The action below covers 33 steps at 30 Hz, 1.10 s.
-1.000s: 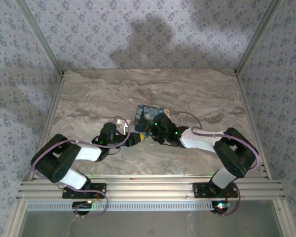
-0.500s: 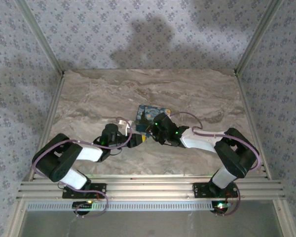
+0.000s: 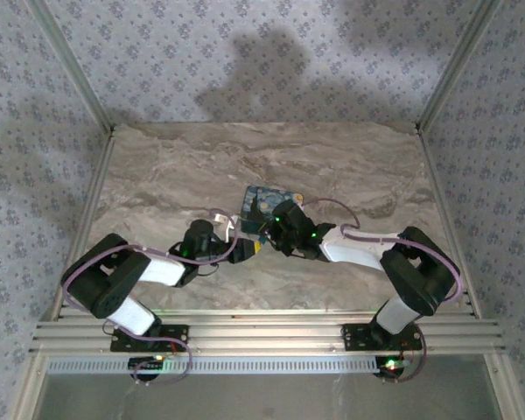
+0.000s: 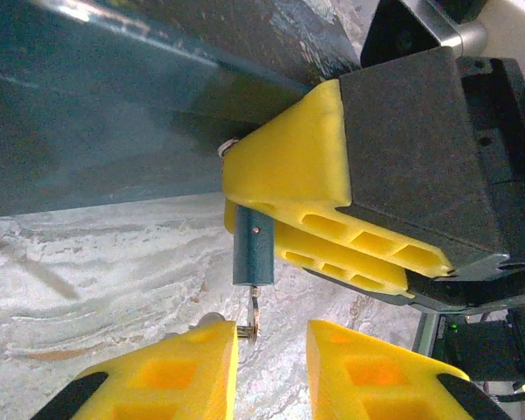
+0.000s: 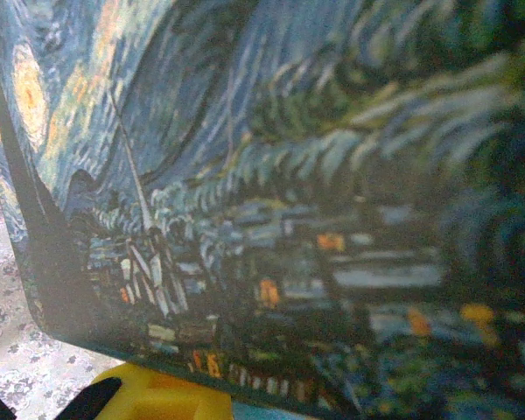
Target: Unlock the padlock with the key
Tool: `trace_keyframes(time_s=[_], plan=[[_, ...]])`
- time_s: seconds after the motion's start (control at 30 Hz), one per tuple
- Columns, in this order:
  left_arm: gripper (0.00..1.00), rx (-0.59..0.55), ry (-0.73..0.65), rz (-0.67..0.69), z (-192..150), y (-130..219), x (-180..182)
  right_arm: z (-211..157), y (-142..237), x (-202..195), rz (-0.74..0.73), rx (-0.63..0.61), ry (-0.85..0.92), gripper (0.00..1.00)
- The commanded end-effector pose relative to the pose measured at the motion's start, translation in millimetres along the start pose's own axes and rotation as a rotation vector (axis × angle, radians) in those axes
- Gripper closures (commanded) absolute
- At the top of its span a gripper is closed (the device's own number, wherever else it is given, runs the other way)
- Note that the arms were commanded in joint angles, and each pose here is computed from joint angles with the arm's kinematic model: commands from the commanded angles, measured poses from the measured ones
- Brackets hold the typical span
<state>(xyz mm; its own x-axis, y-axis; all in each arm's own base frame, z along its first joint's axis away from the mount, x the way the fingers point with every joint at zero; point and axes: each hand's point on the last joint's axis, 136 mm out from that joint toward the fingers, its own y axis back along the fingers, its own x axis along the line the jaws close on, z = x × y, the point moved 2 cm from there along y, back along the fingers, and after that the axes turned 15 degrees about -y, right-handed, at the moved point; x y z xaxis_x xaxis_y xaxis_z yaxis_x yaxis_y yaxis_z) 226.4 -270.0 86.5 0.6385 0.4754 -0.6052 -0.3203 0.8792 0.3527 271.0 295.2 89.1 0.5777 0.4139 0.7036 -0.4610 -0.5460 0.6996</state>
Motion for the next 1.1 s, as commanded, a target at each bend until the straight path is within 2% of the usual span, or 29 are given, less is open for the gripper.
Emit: trace_keyframes(time_s=[0.0,0.43,0.5,0.57,0.6,0.9,1.07], plan=[[0.74,-0.026,-0.044,-0.017,11.2,-6.4,-4.5,2.1,5.4,2.8,-0.007,-0.001,-0.046,1.00],[0.81,-0.014,-0.050,-0.030,10.2,-14.0,-4.9,2.6,5.8,4.1,-0.005,0.003,-0.050,1.00],[0.86,-0.013,-0.054,-0.032,9.9,-15.2,-5.1,2.8,5.8,3.6,-0.006,0.003,-0.051,1.00],[0.99,-0.007,-0.064,-0.035,7.5,-16.4,-5.4,2.4,5.8,3.8,-0.004,0.005,-0.053,1.00],[1.00,-0.007,-0.075,-0.036,7.0,-16.9,-6.0,2.9,5.7,3.0,-0.006,0.004,-0.056,1.00],[1.00,-0.013,-0.265,0.056,-0.1,-18.6,-6.0,1.8,5.9,0.4,-0.018,0.022,-0.064,1.00],[1.00,0.010,-0.417,0.182,-3.3,-21.1,-3.9,-0.9,6.1,-3.8,-0.044,0.042,-0.056,1.00]])
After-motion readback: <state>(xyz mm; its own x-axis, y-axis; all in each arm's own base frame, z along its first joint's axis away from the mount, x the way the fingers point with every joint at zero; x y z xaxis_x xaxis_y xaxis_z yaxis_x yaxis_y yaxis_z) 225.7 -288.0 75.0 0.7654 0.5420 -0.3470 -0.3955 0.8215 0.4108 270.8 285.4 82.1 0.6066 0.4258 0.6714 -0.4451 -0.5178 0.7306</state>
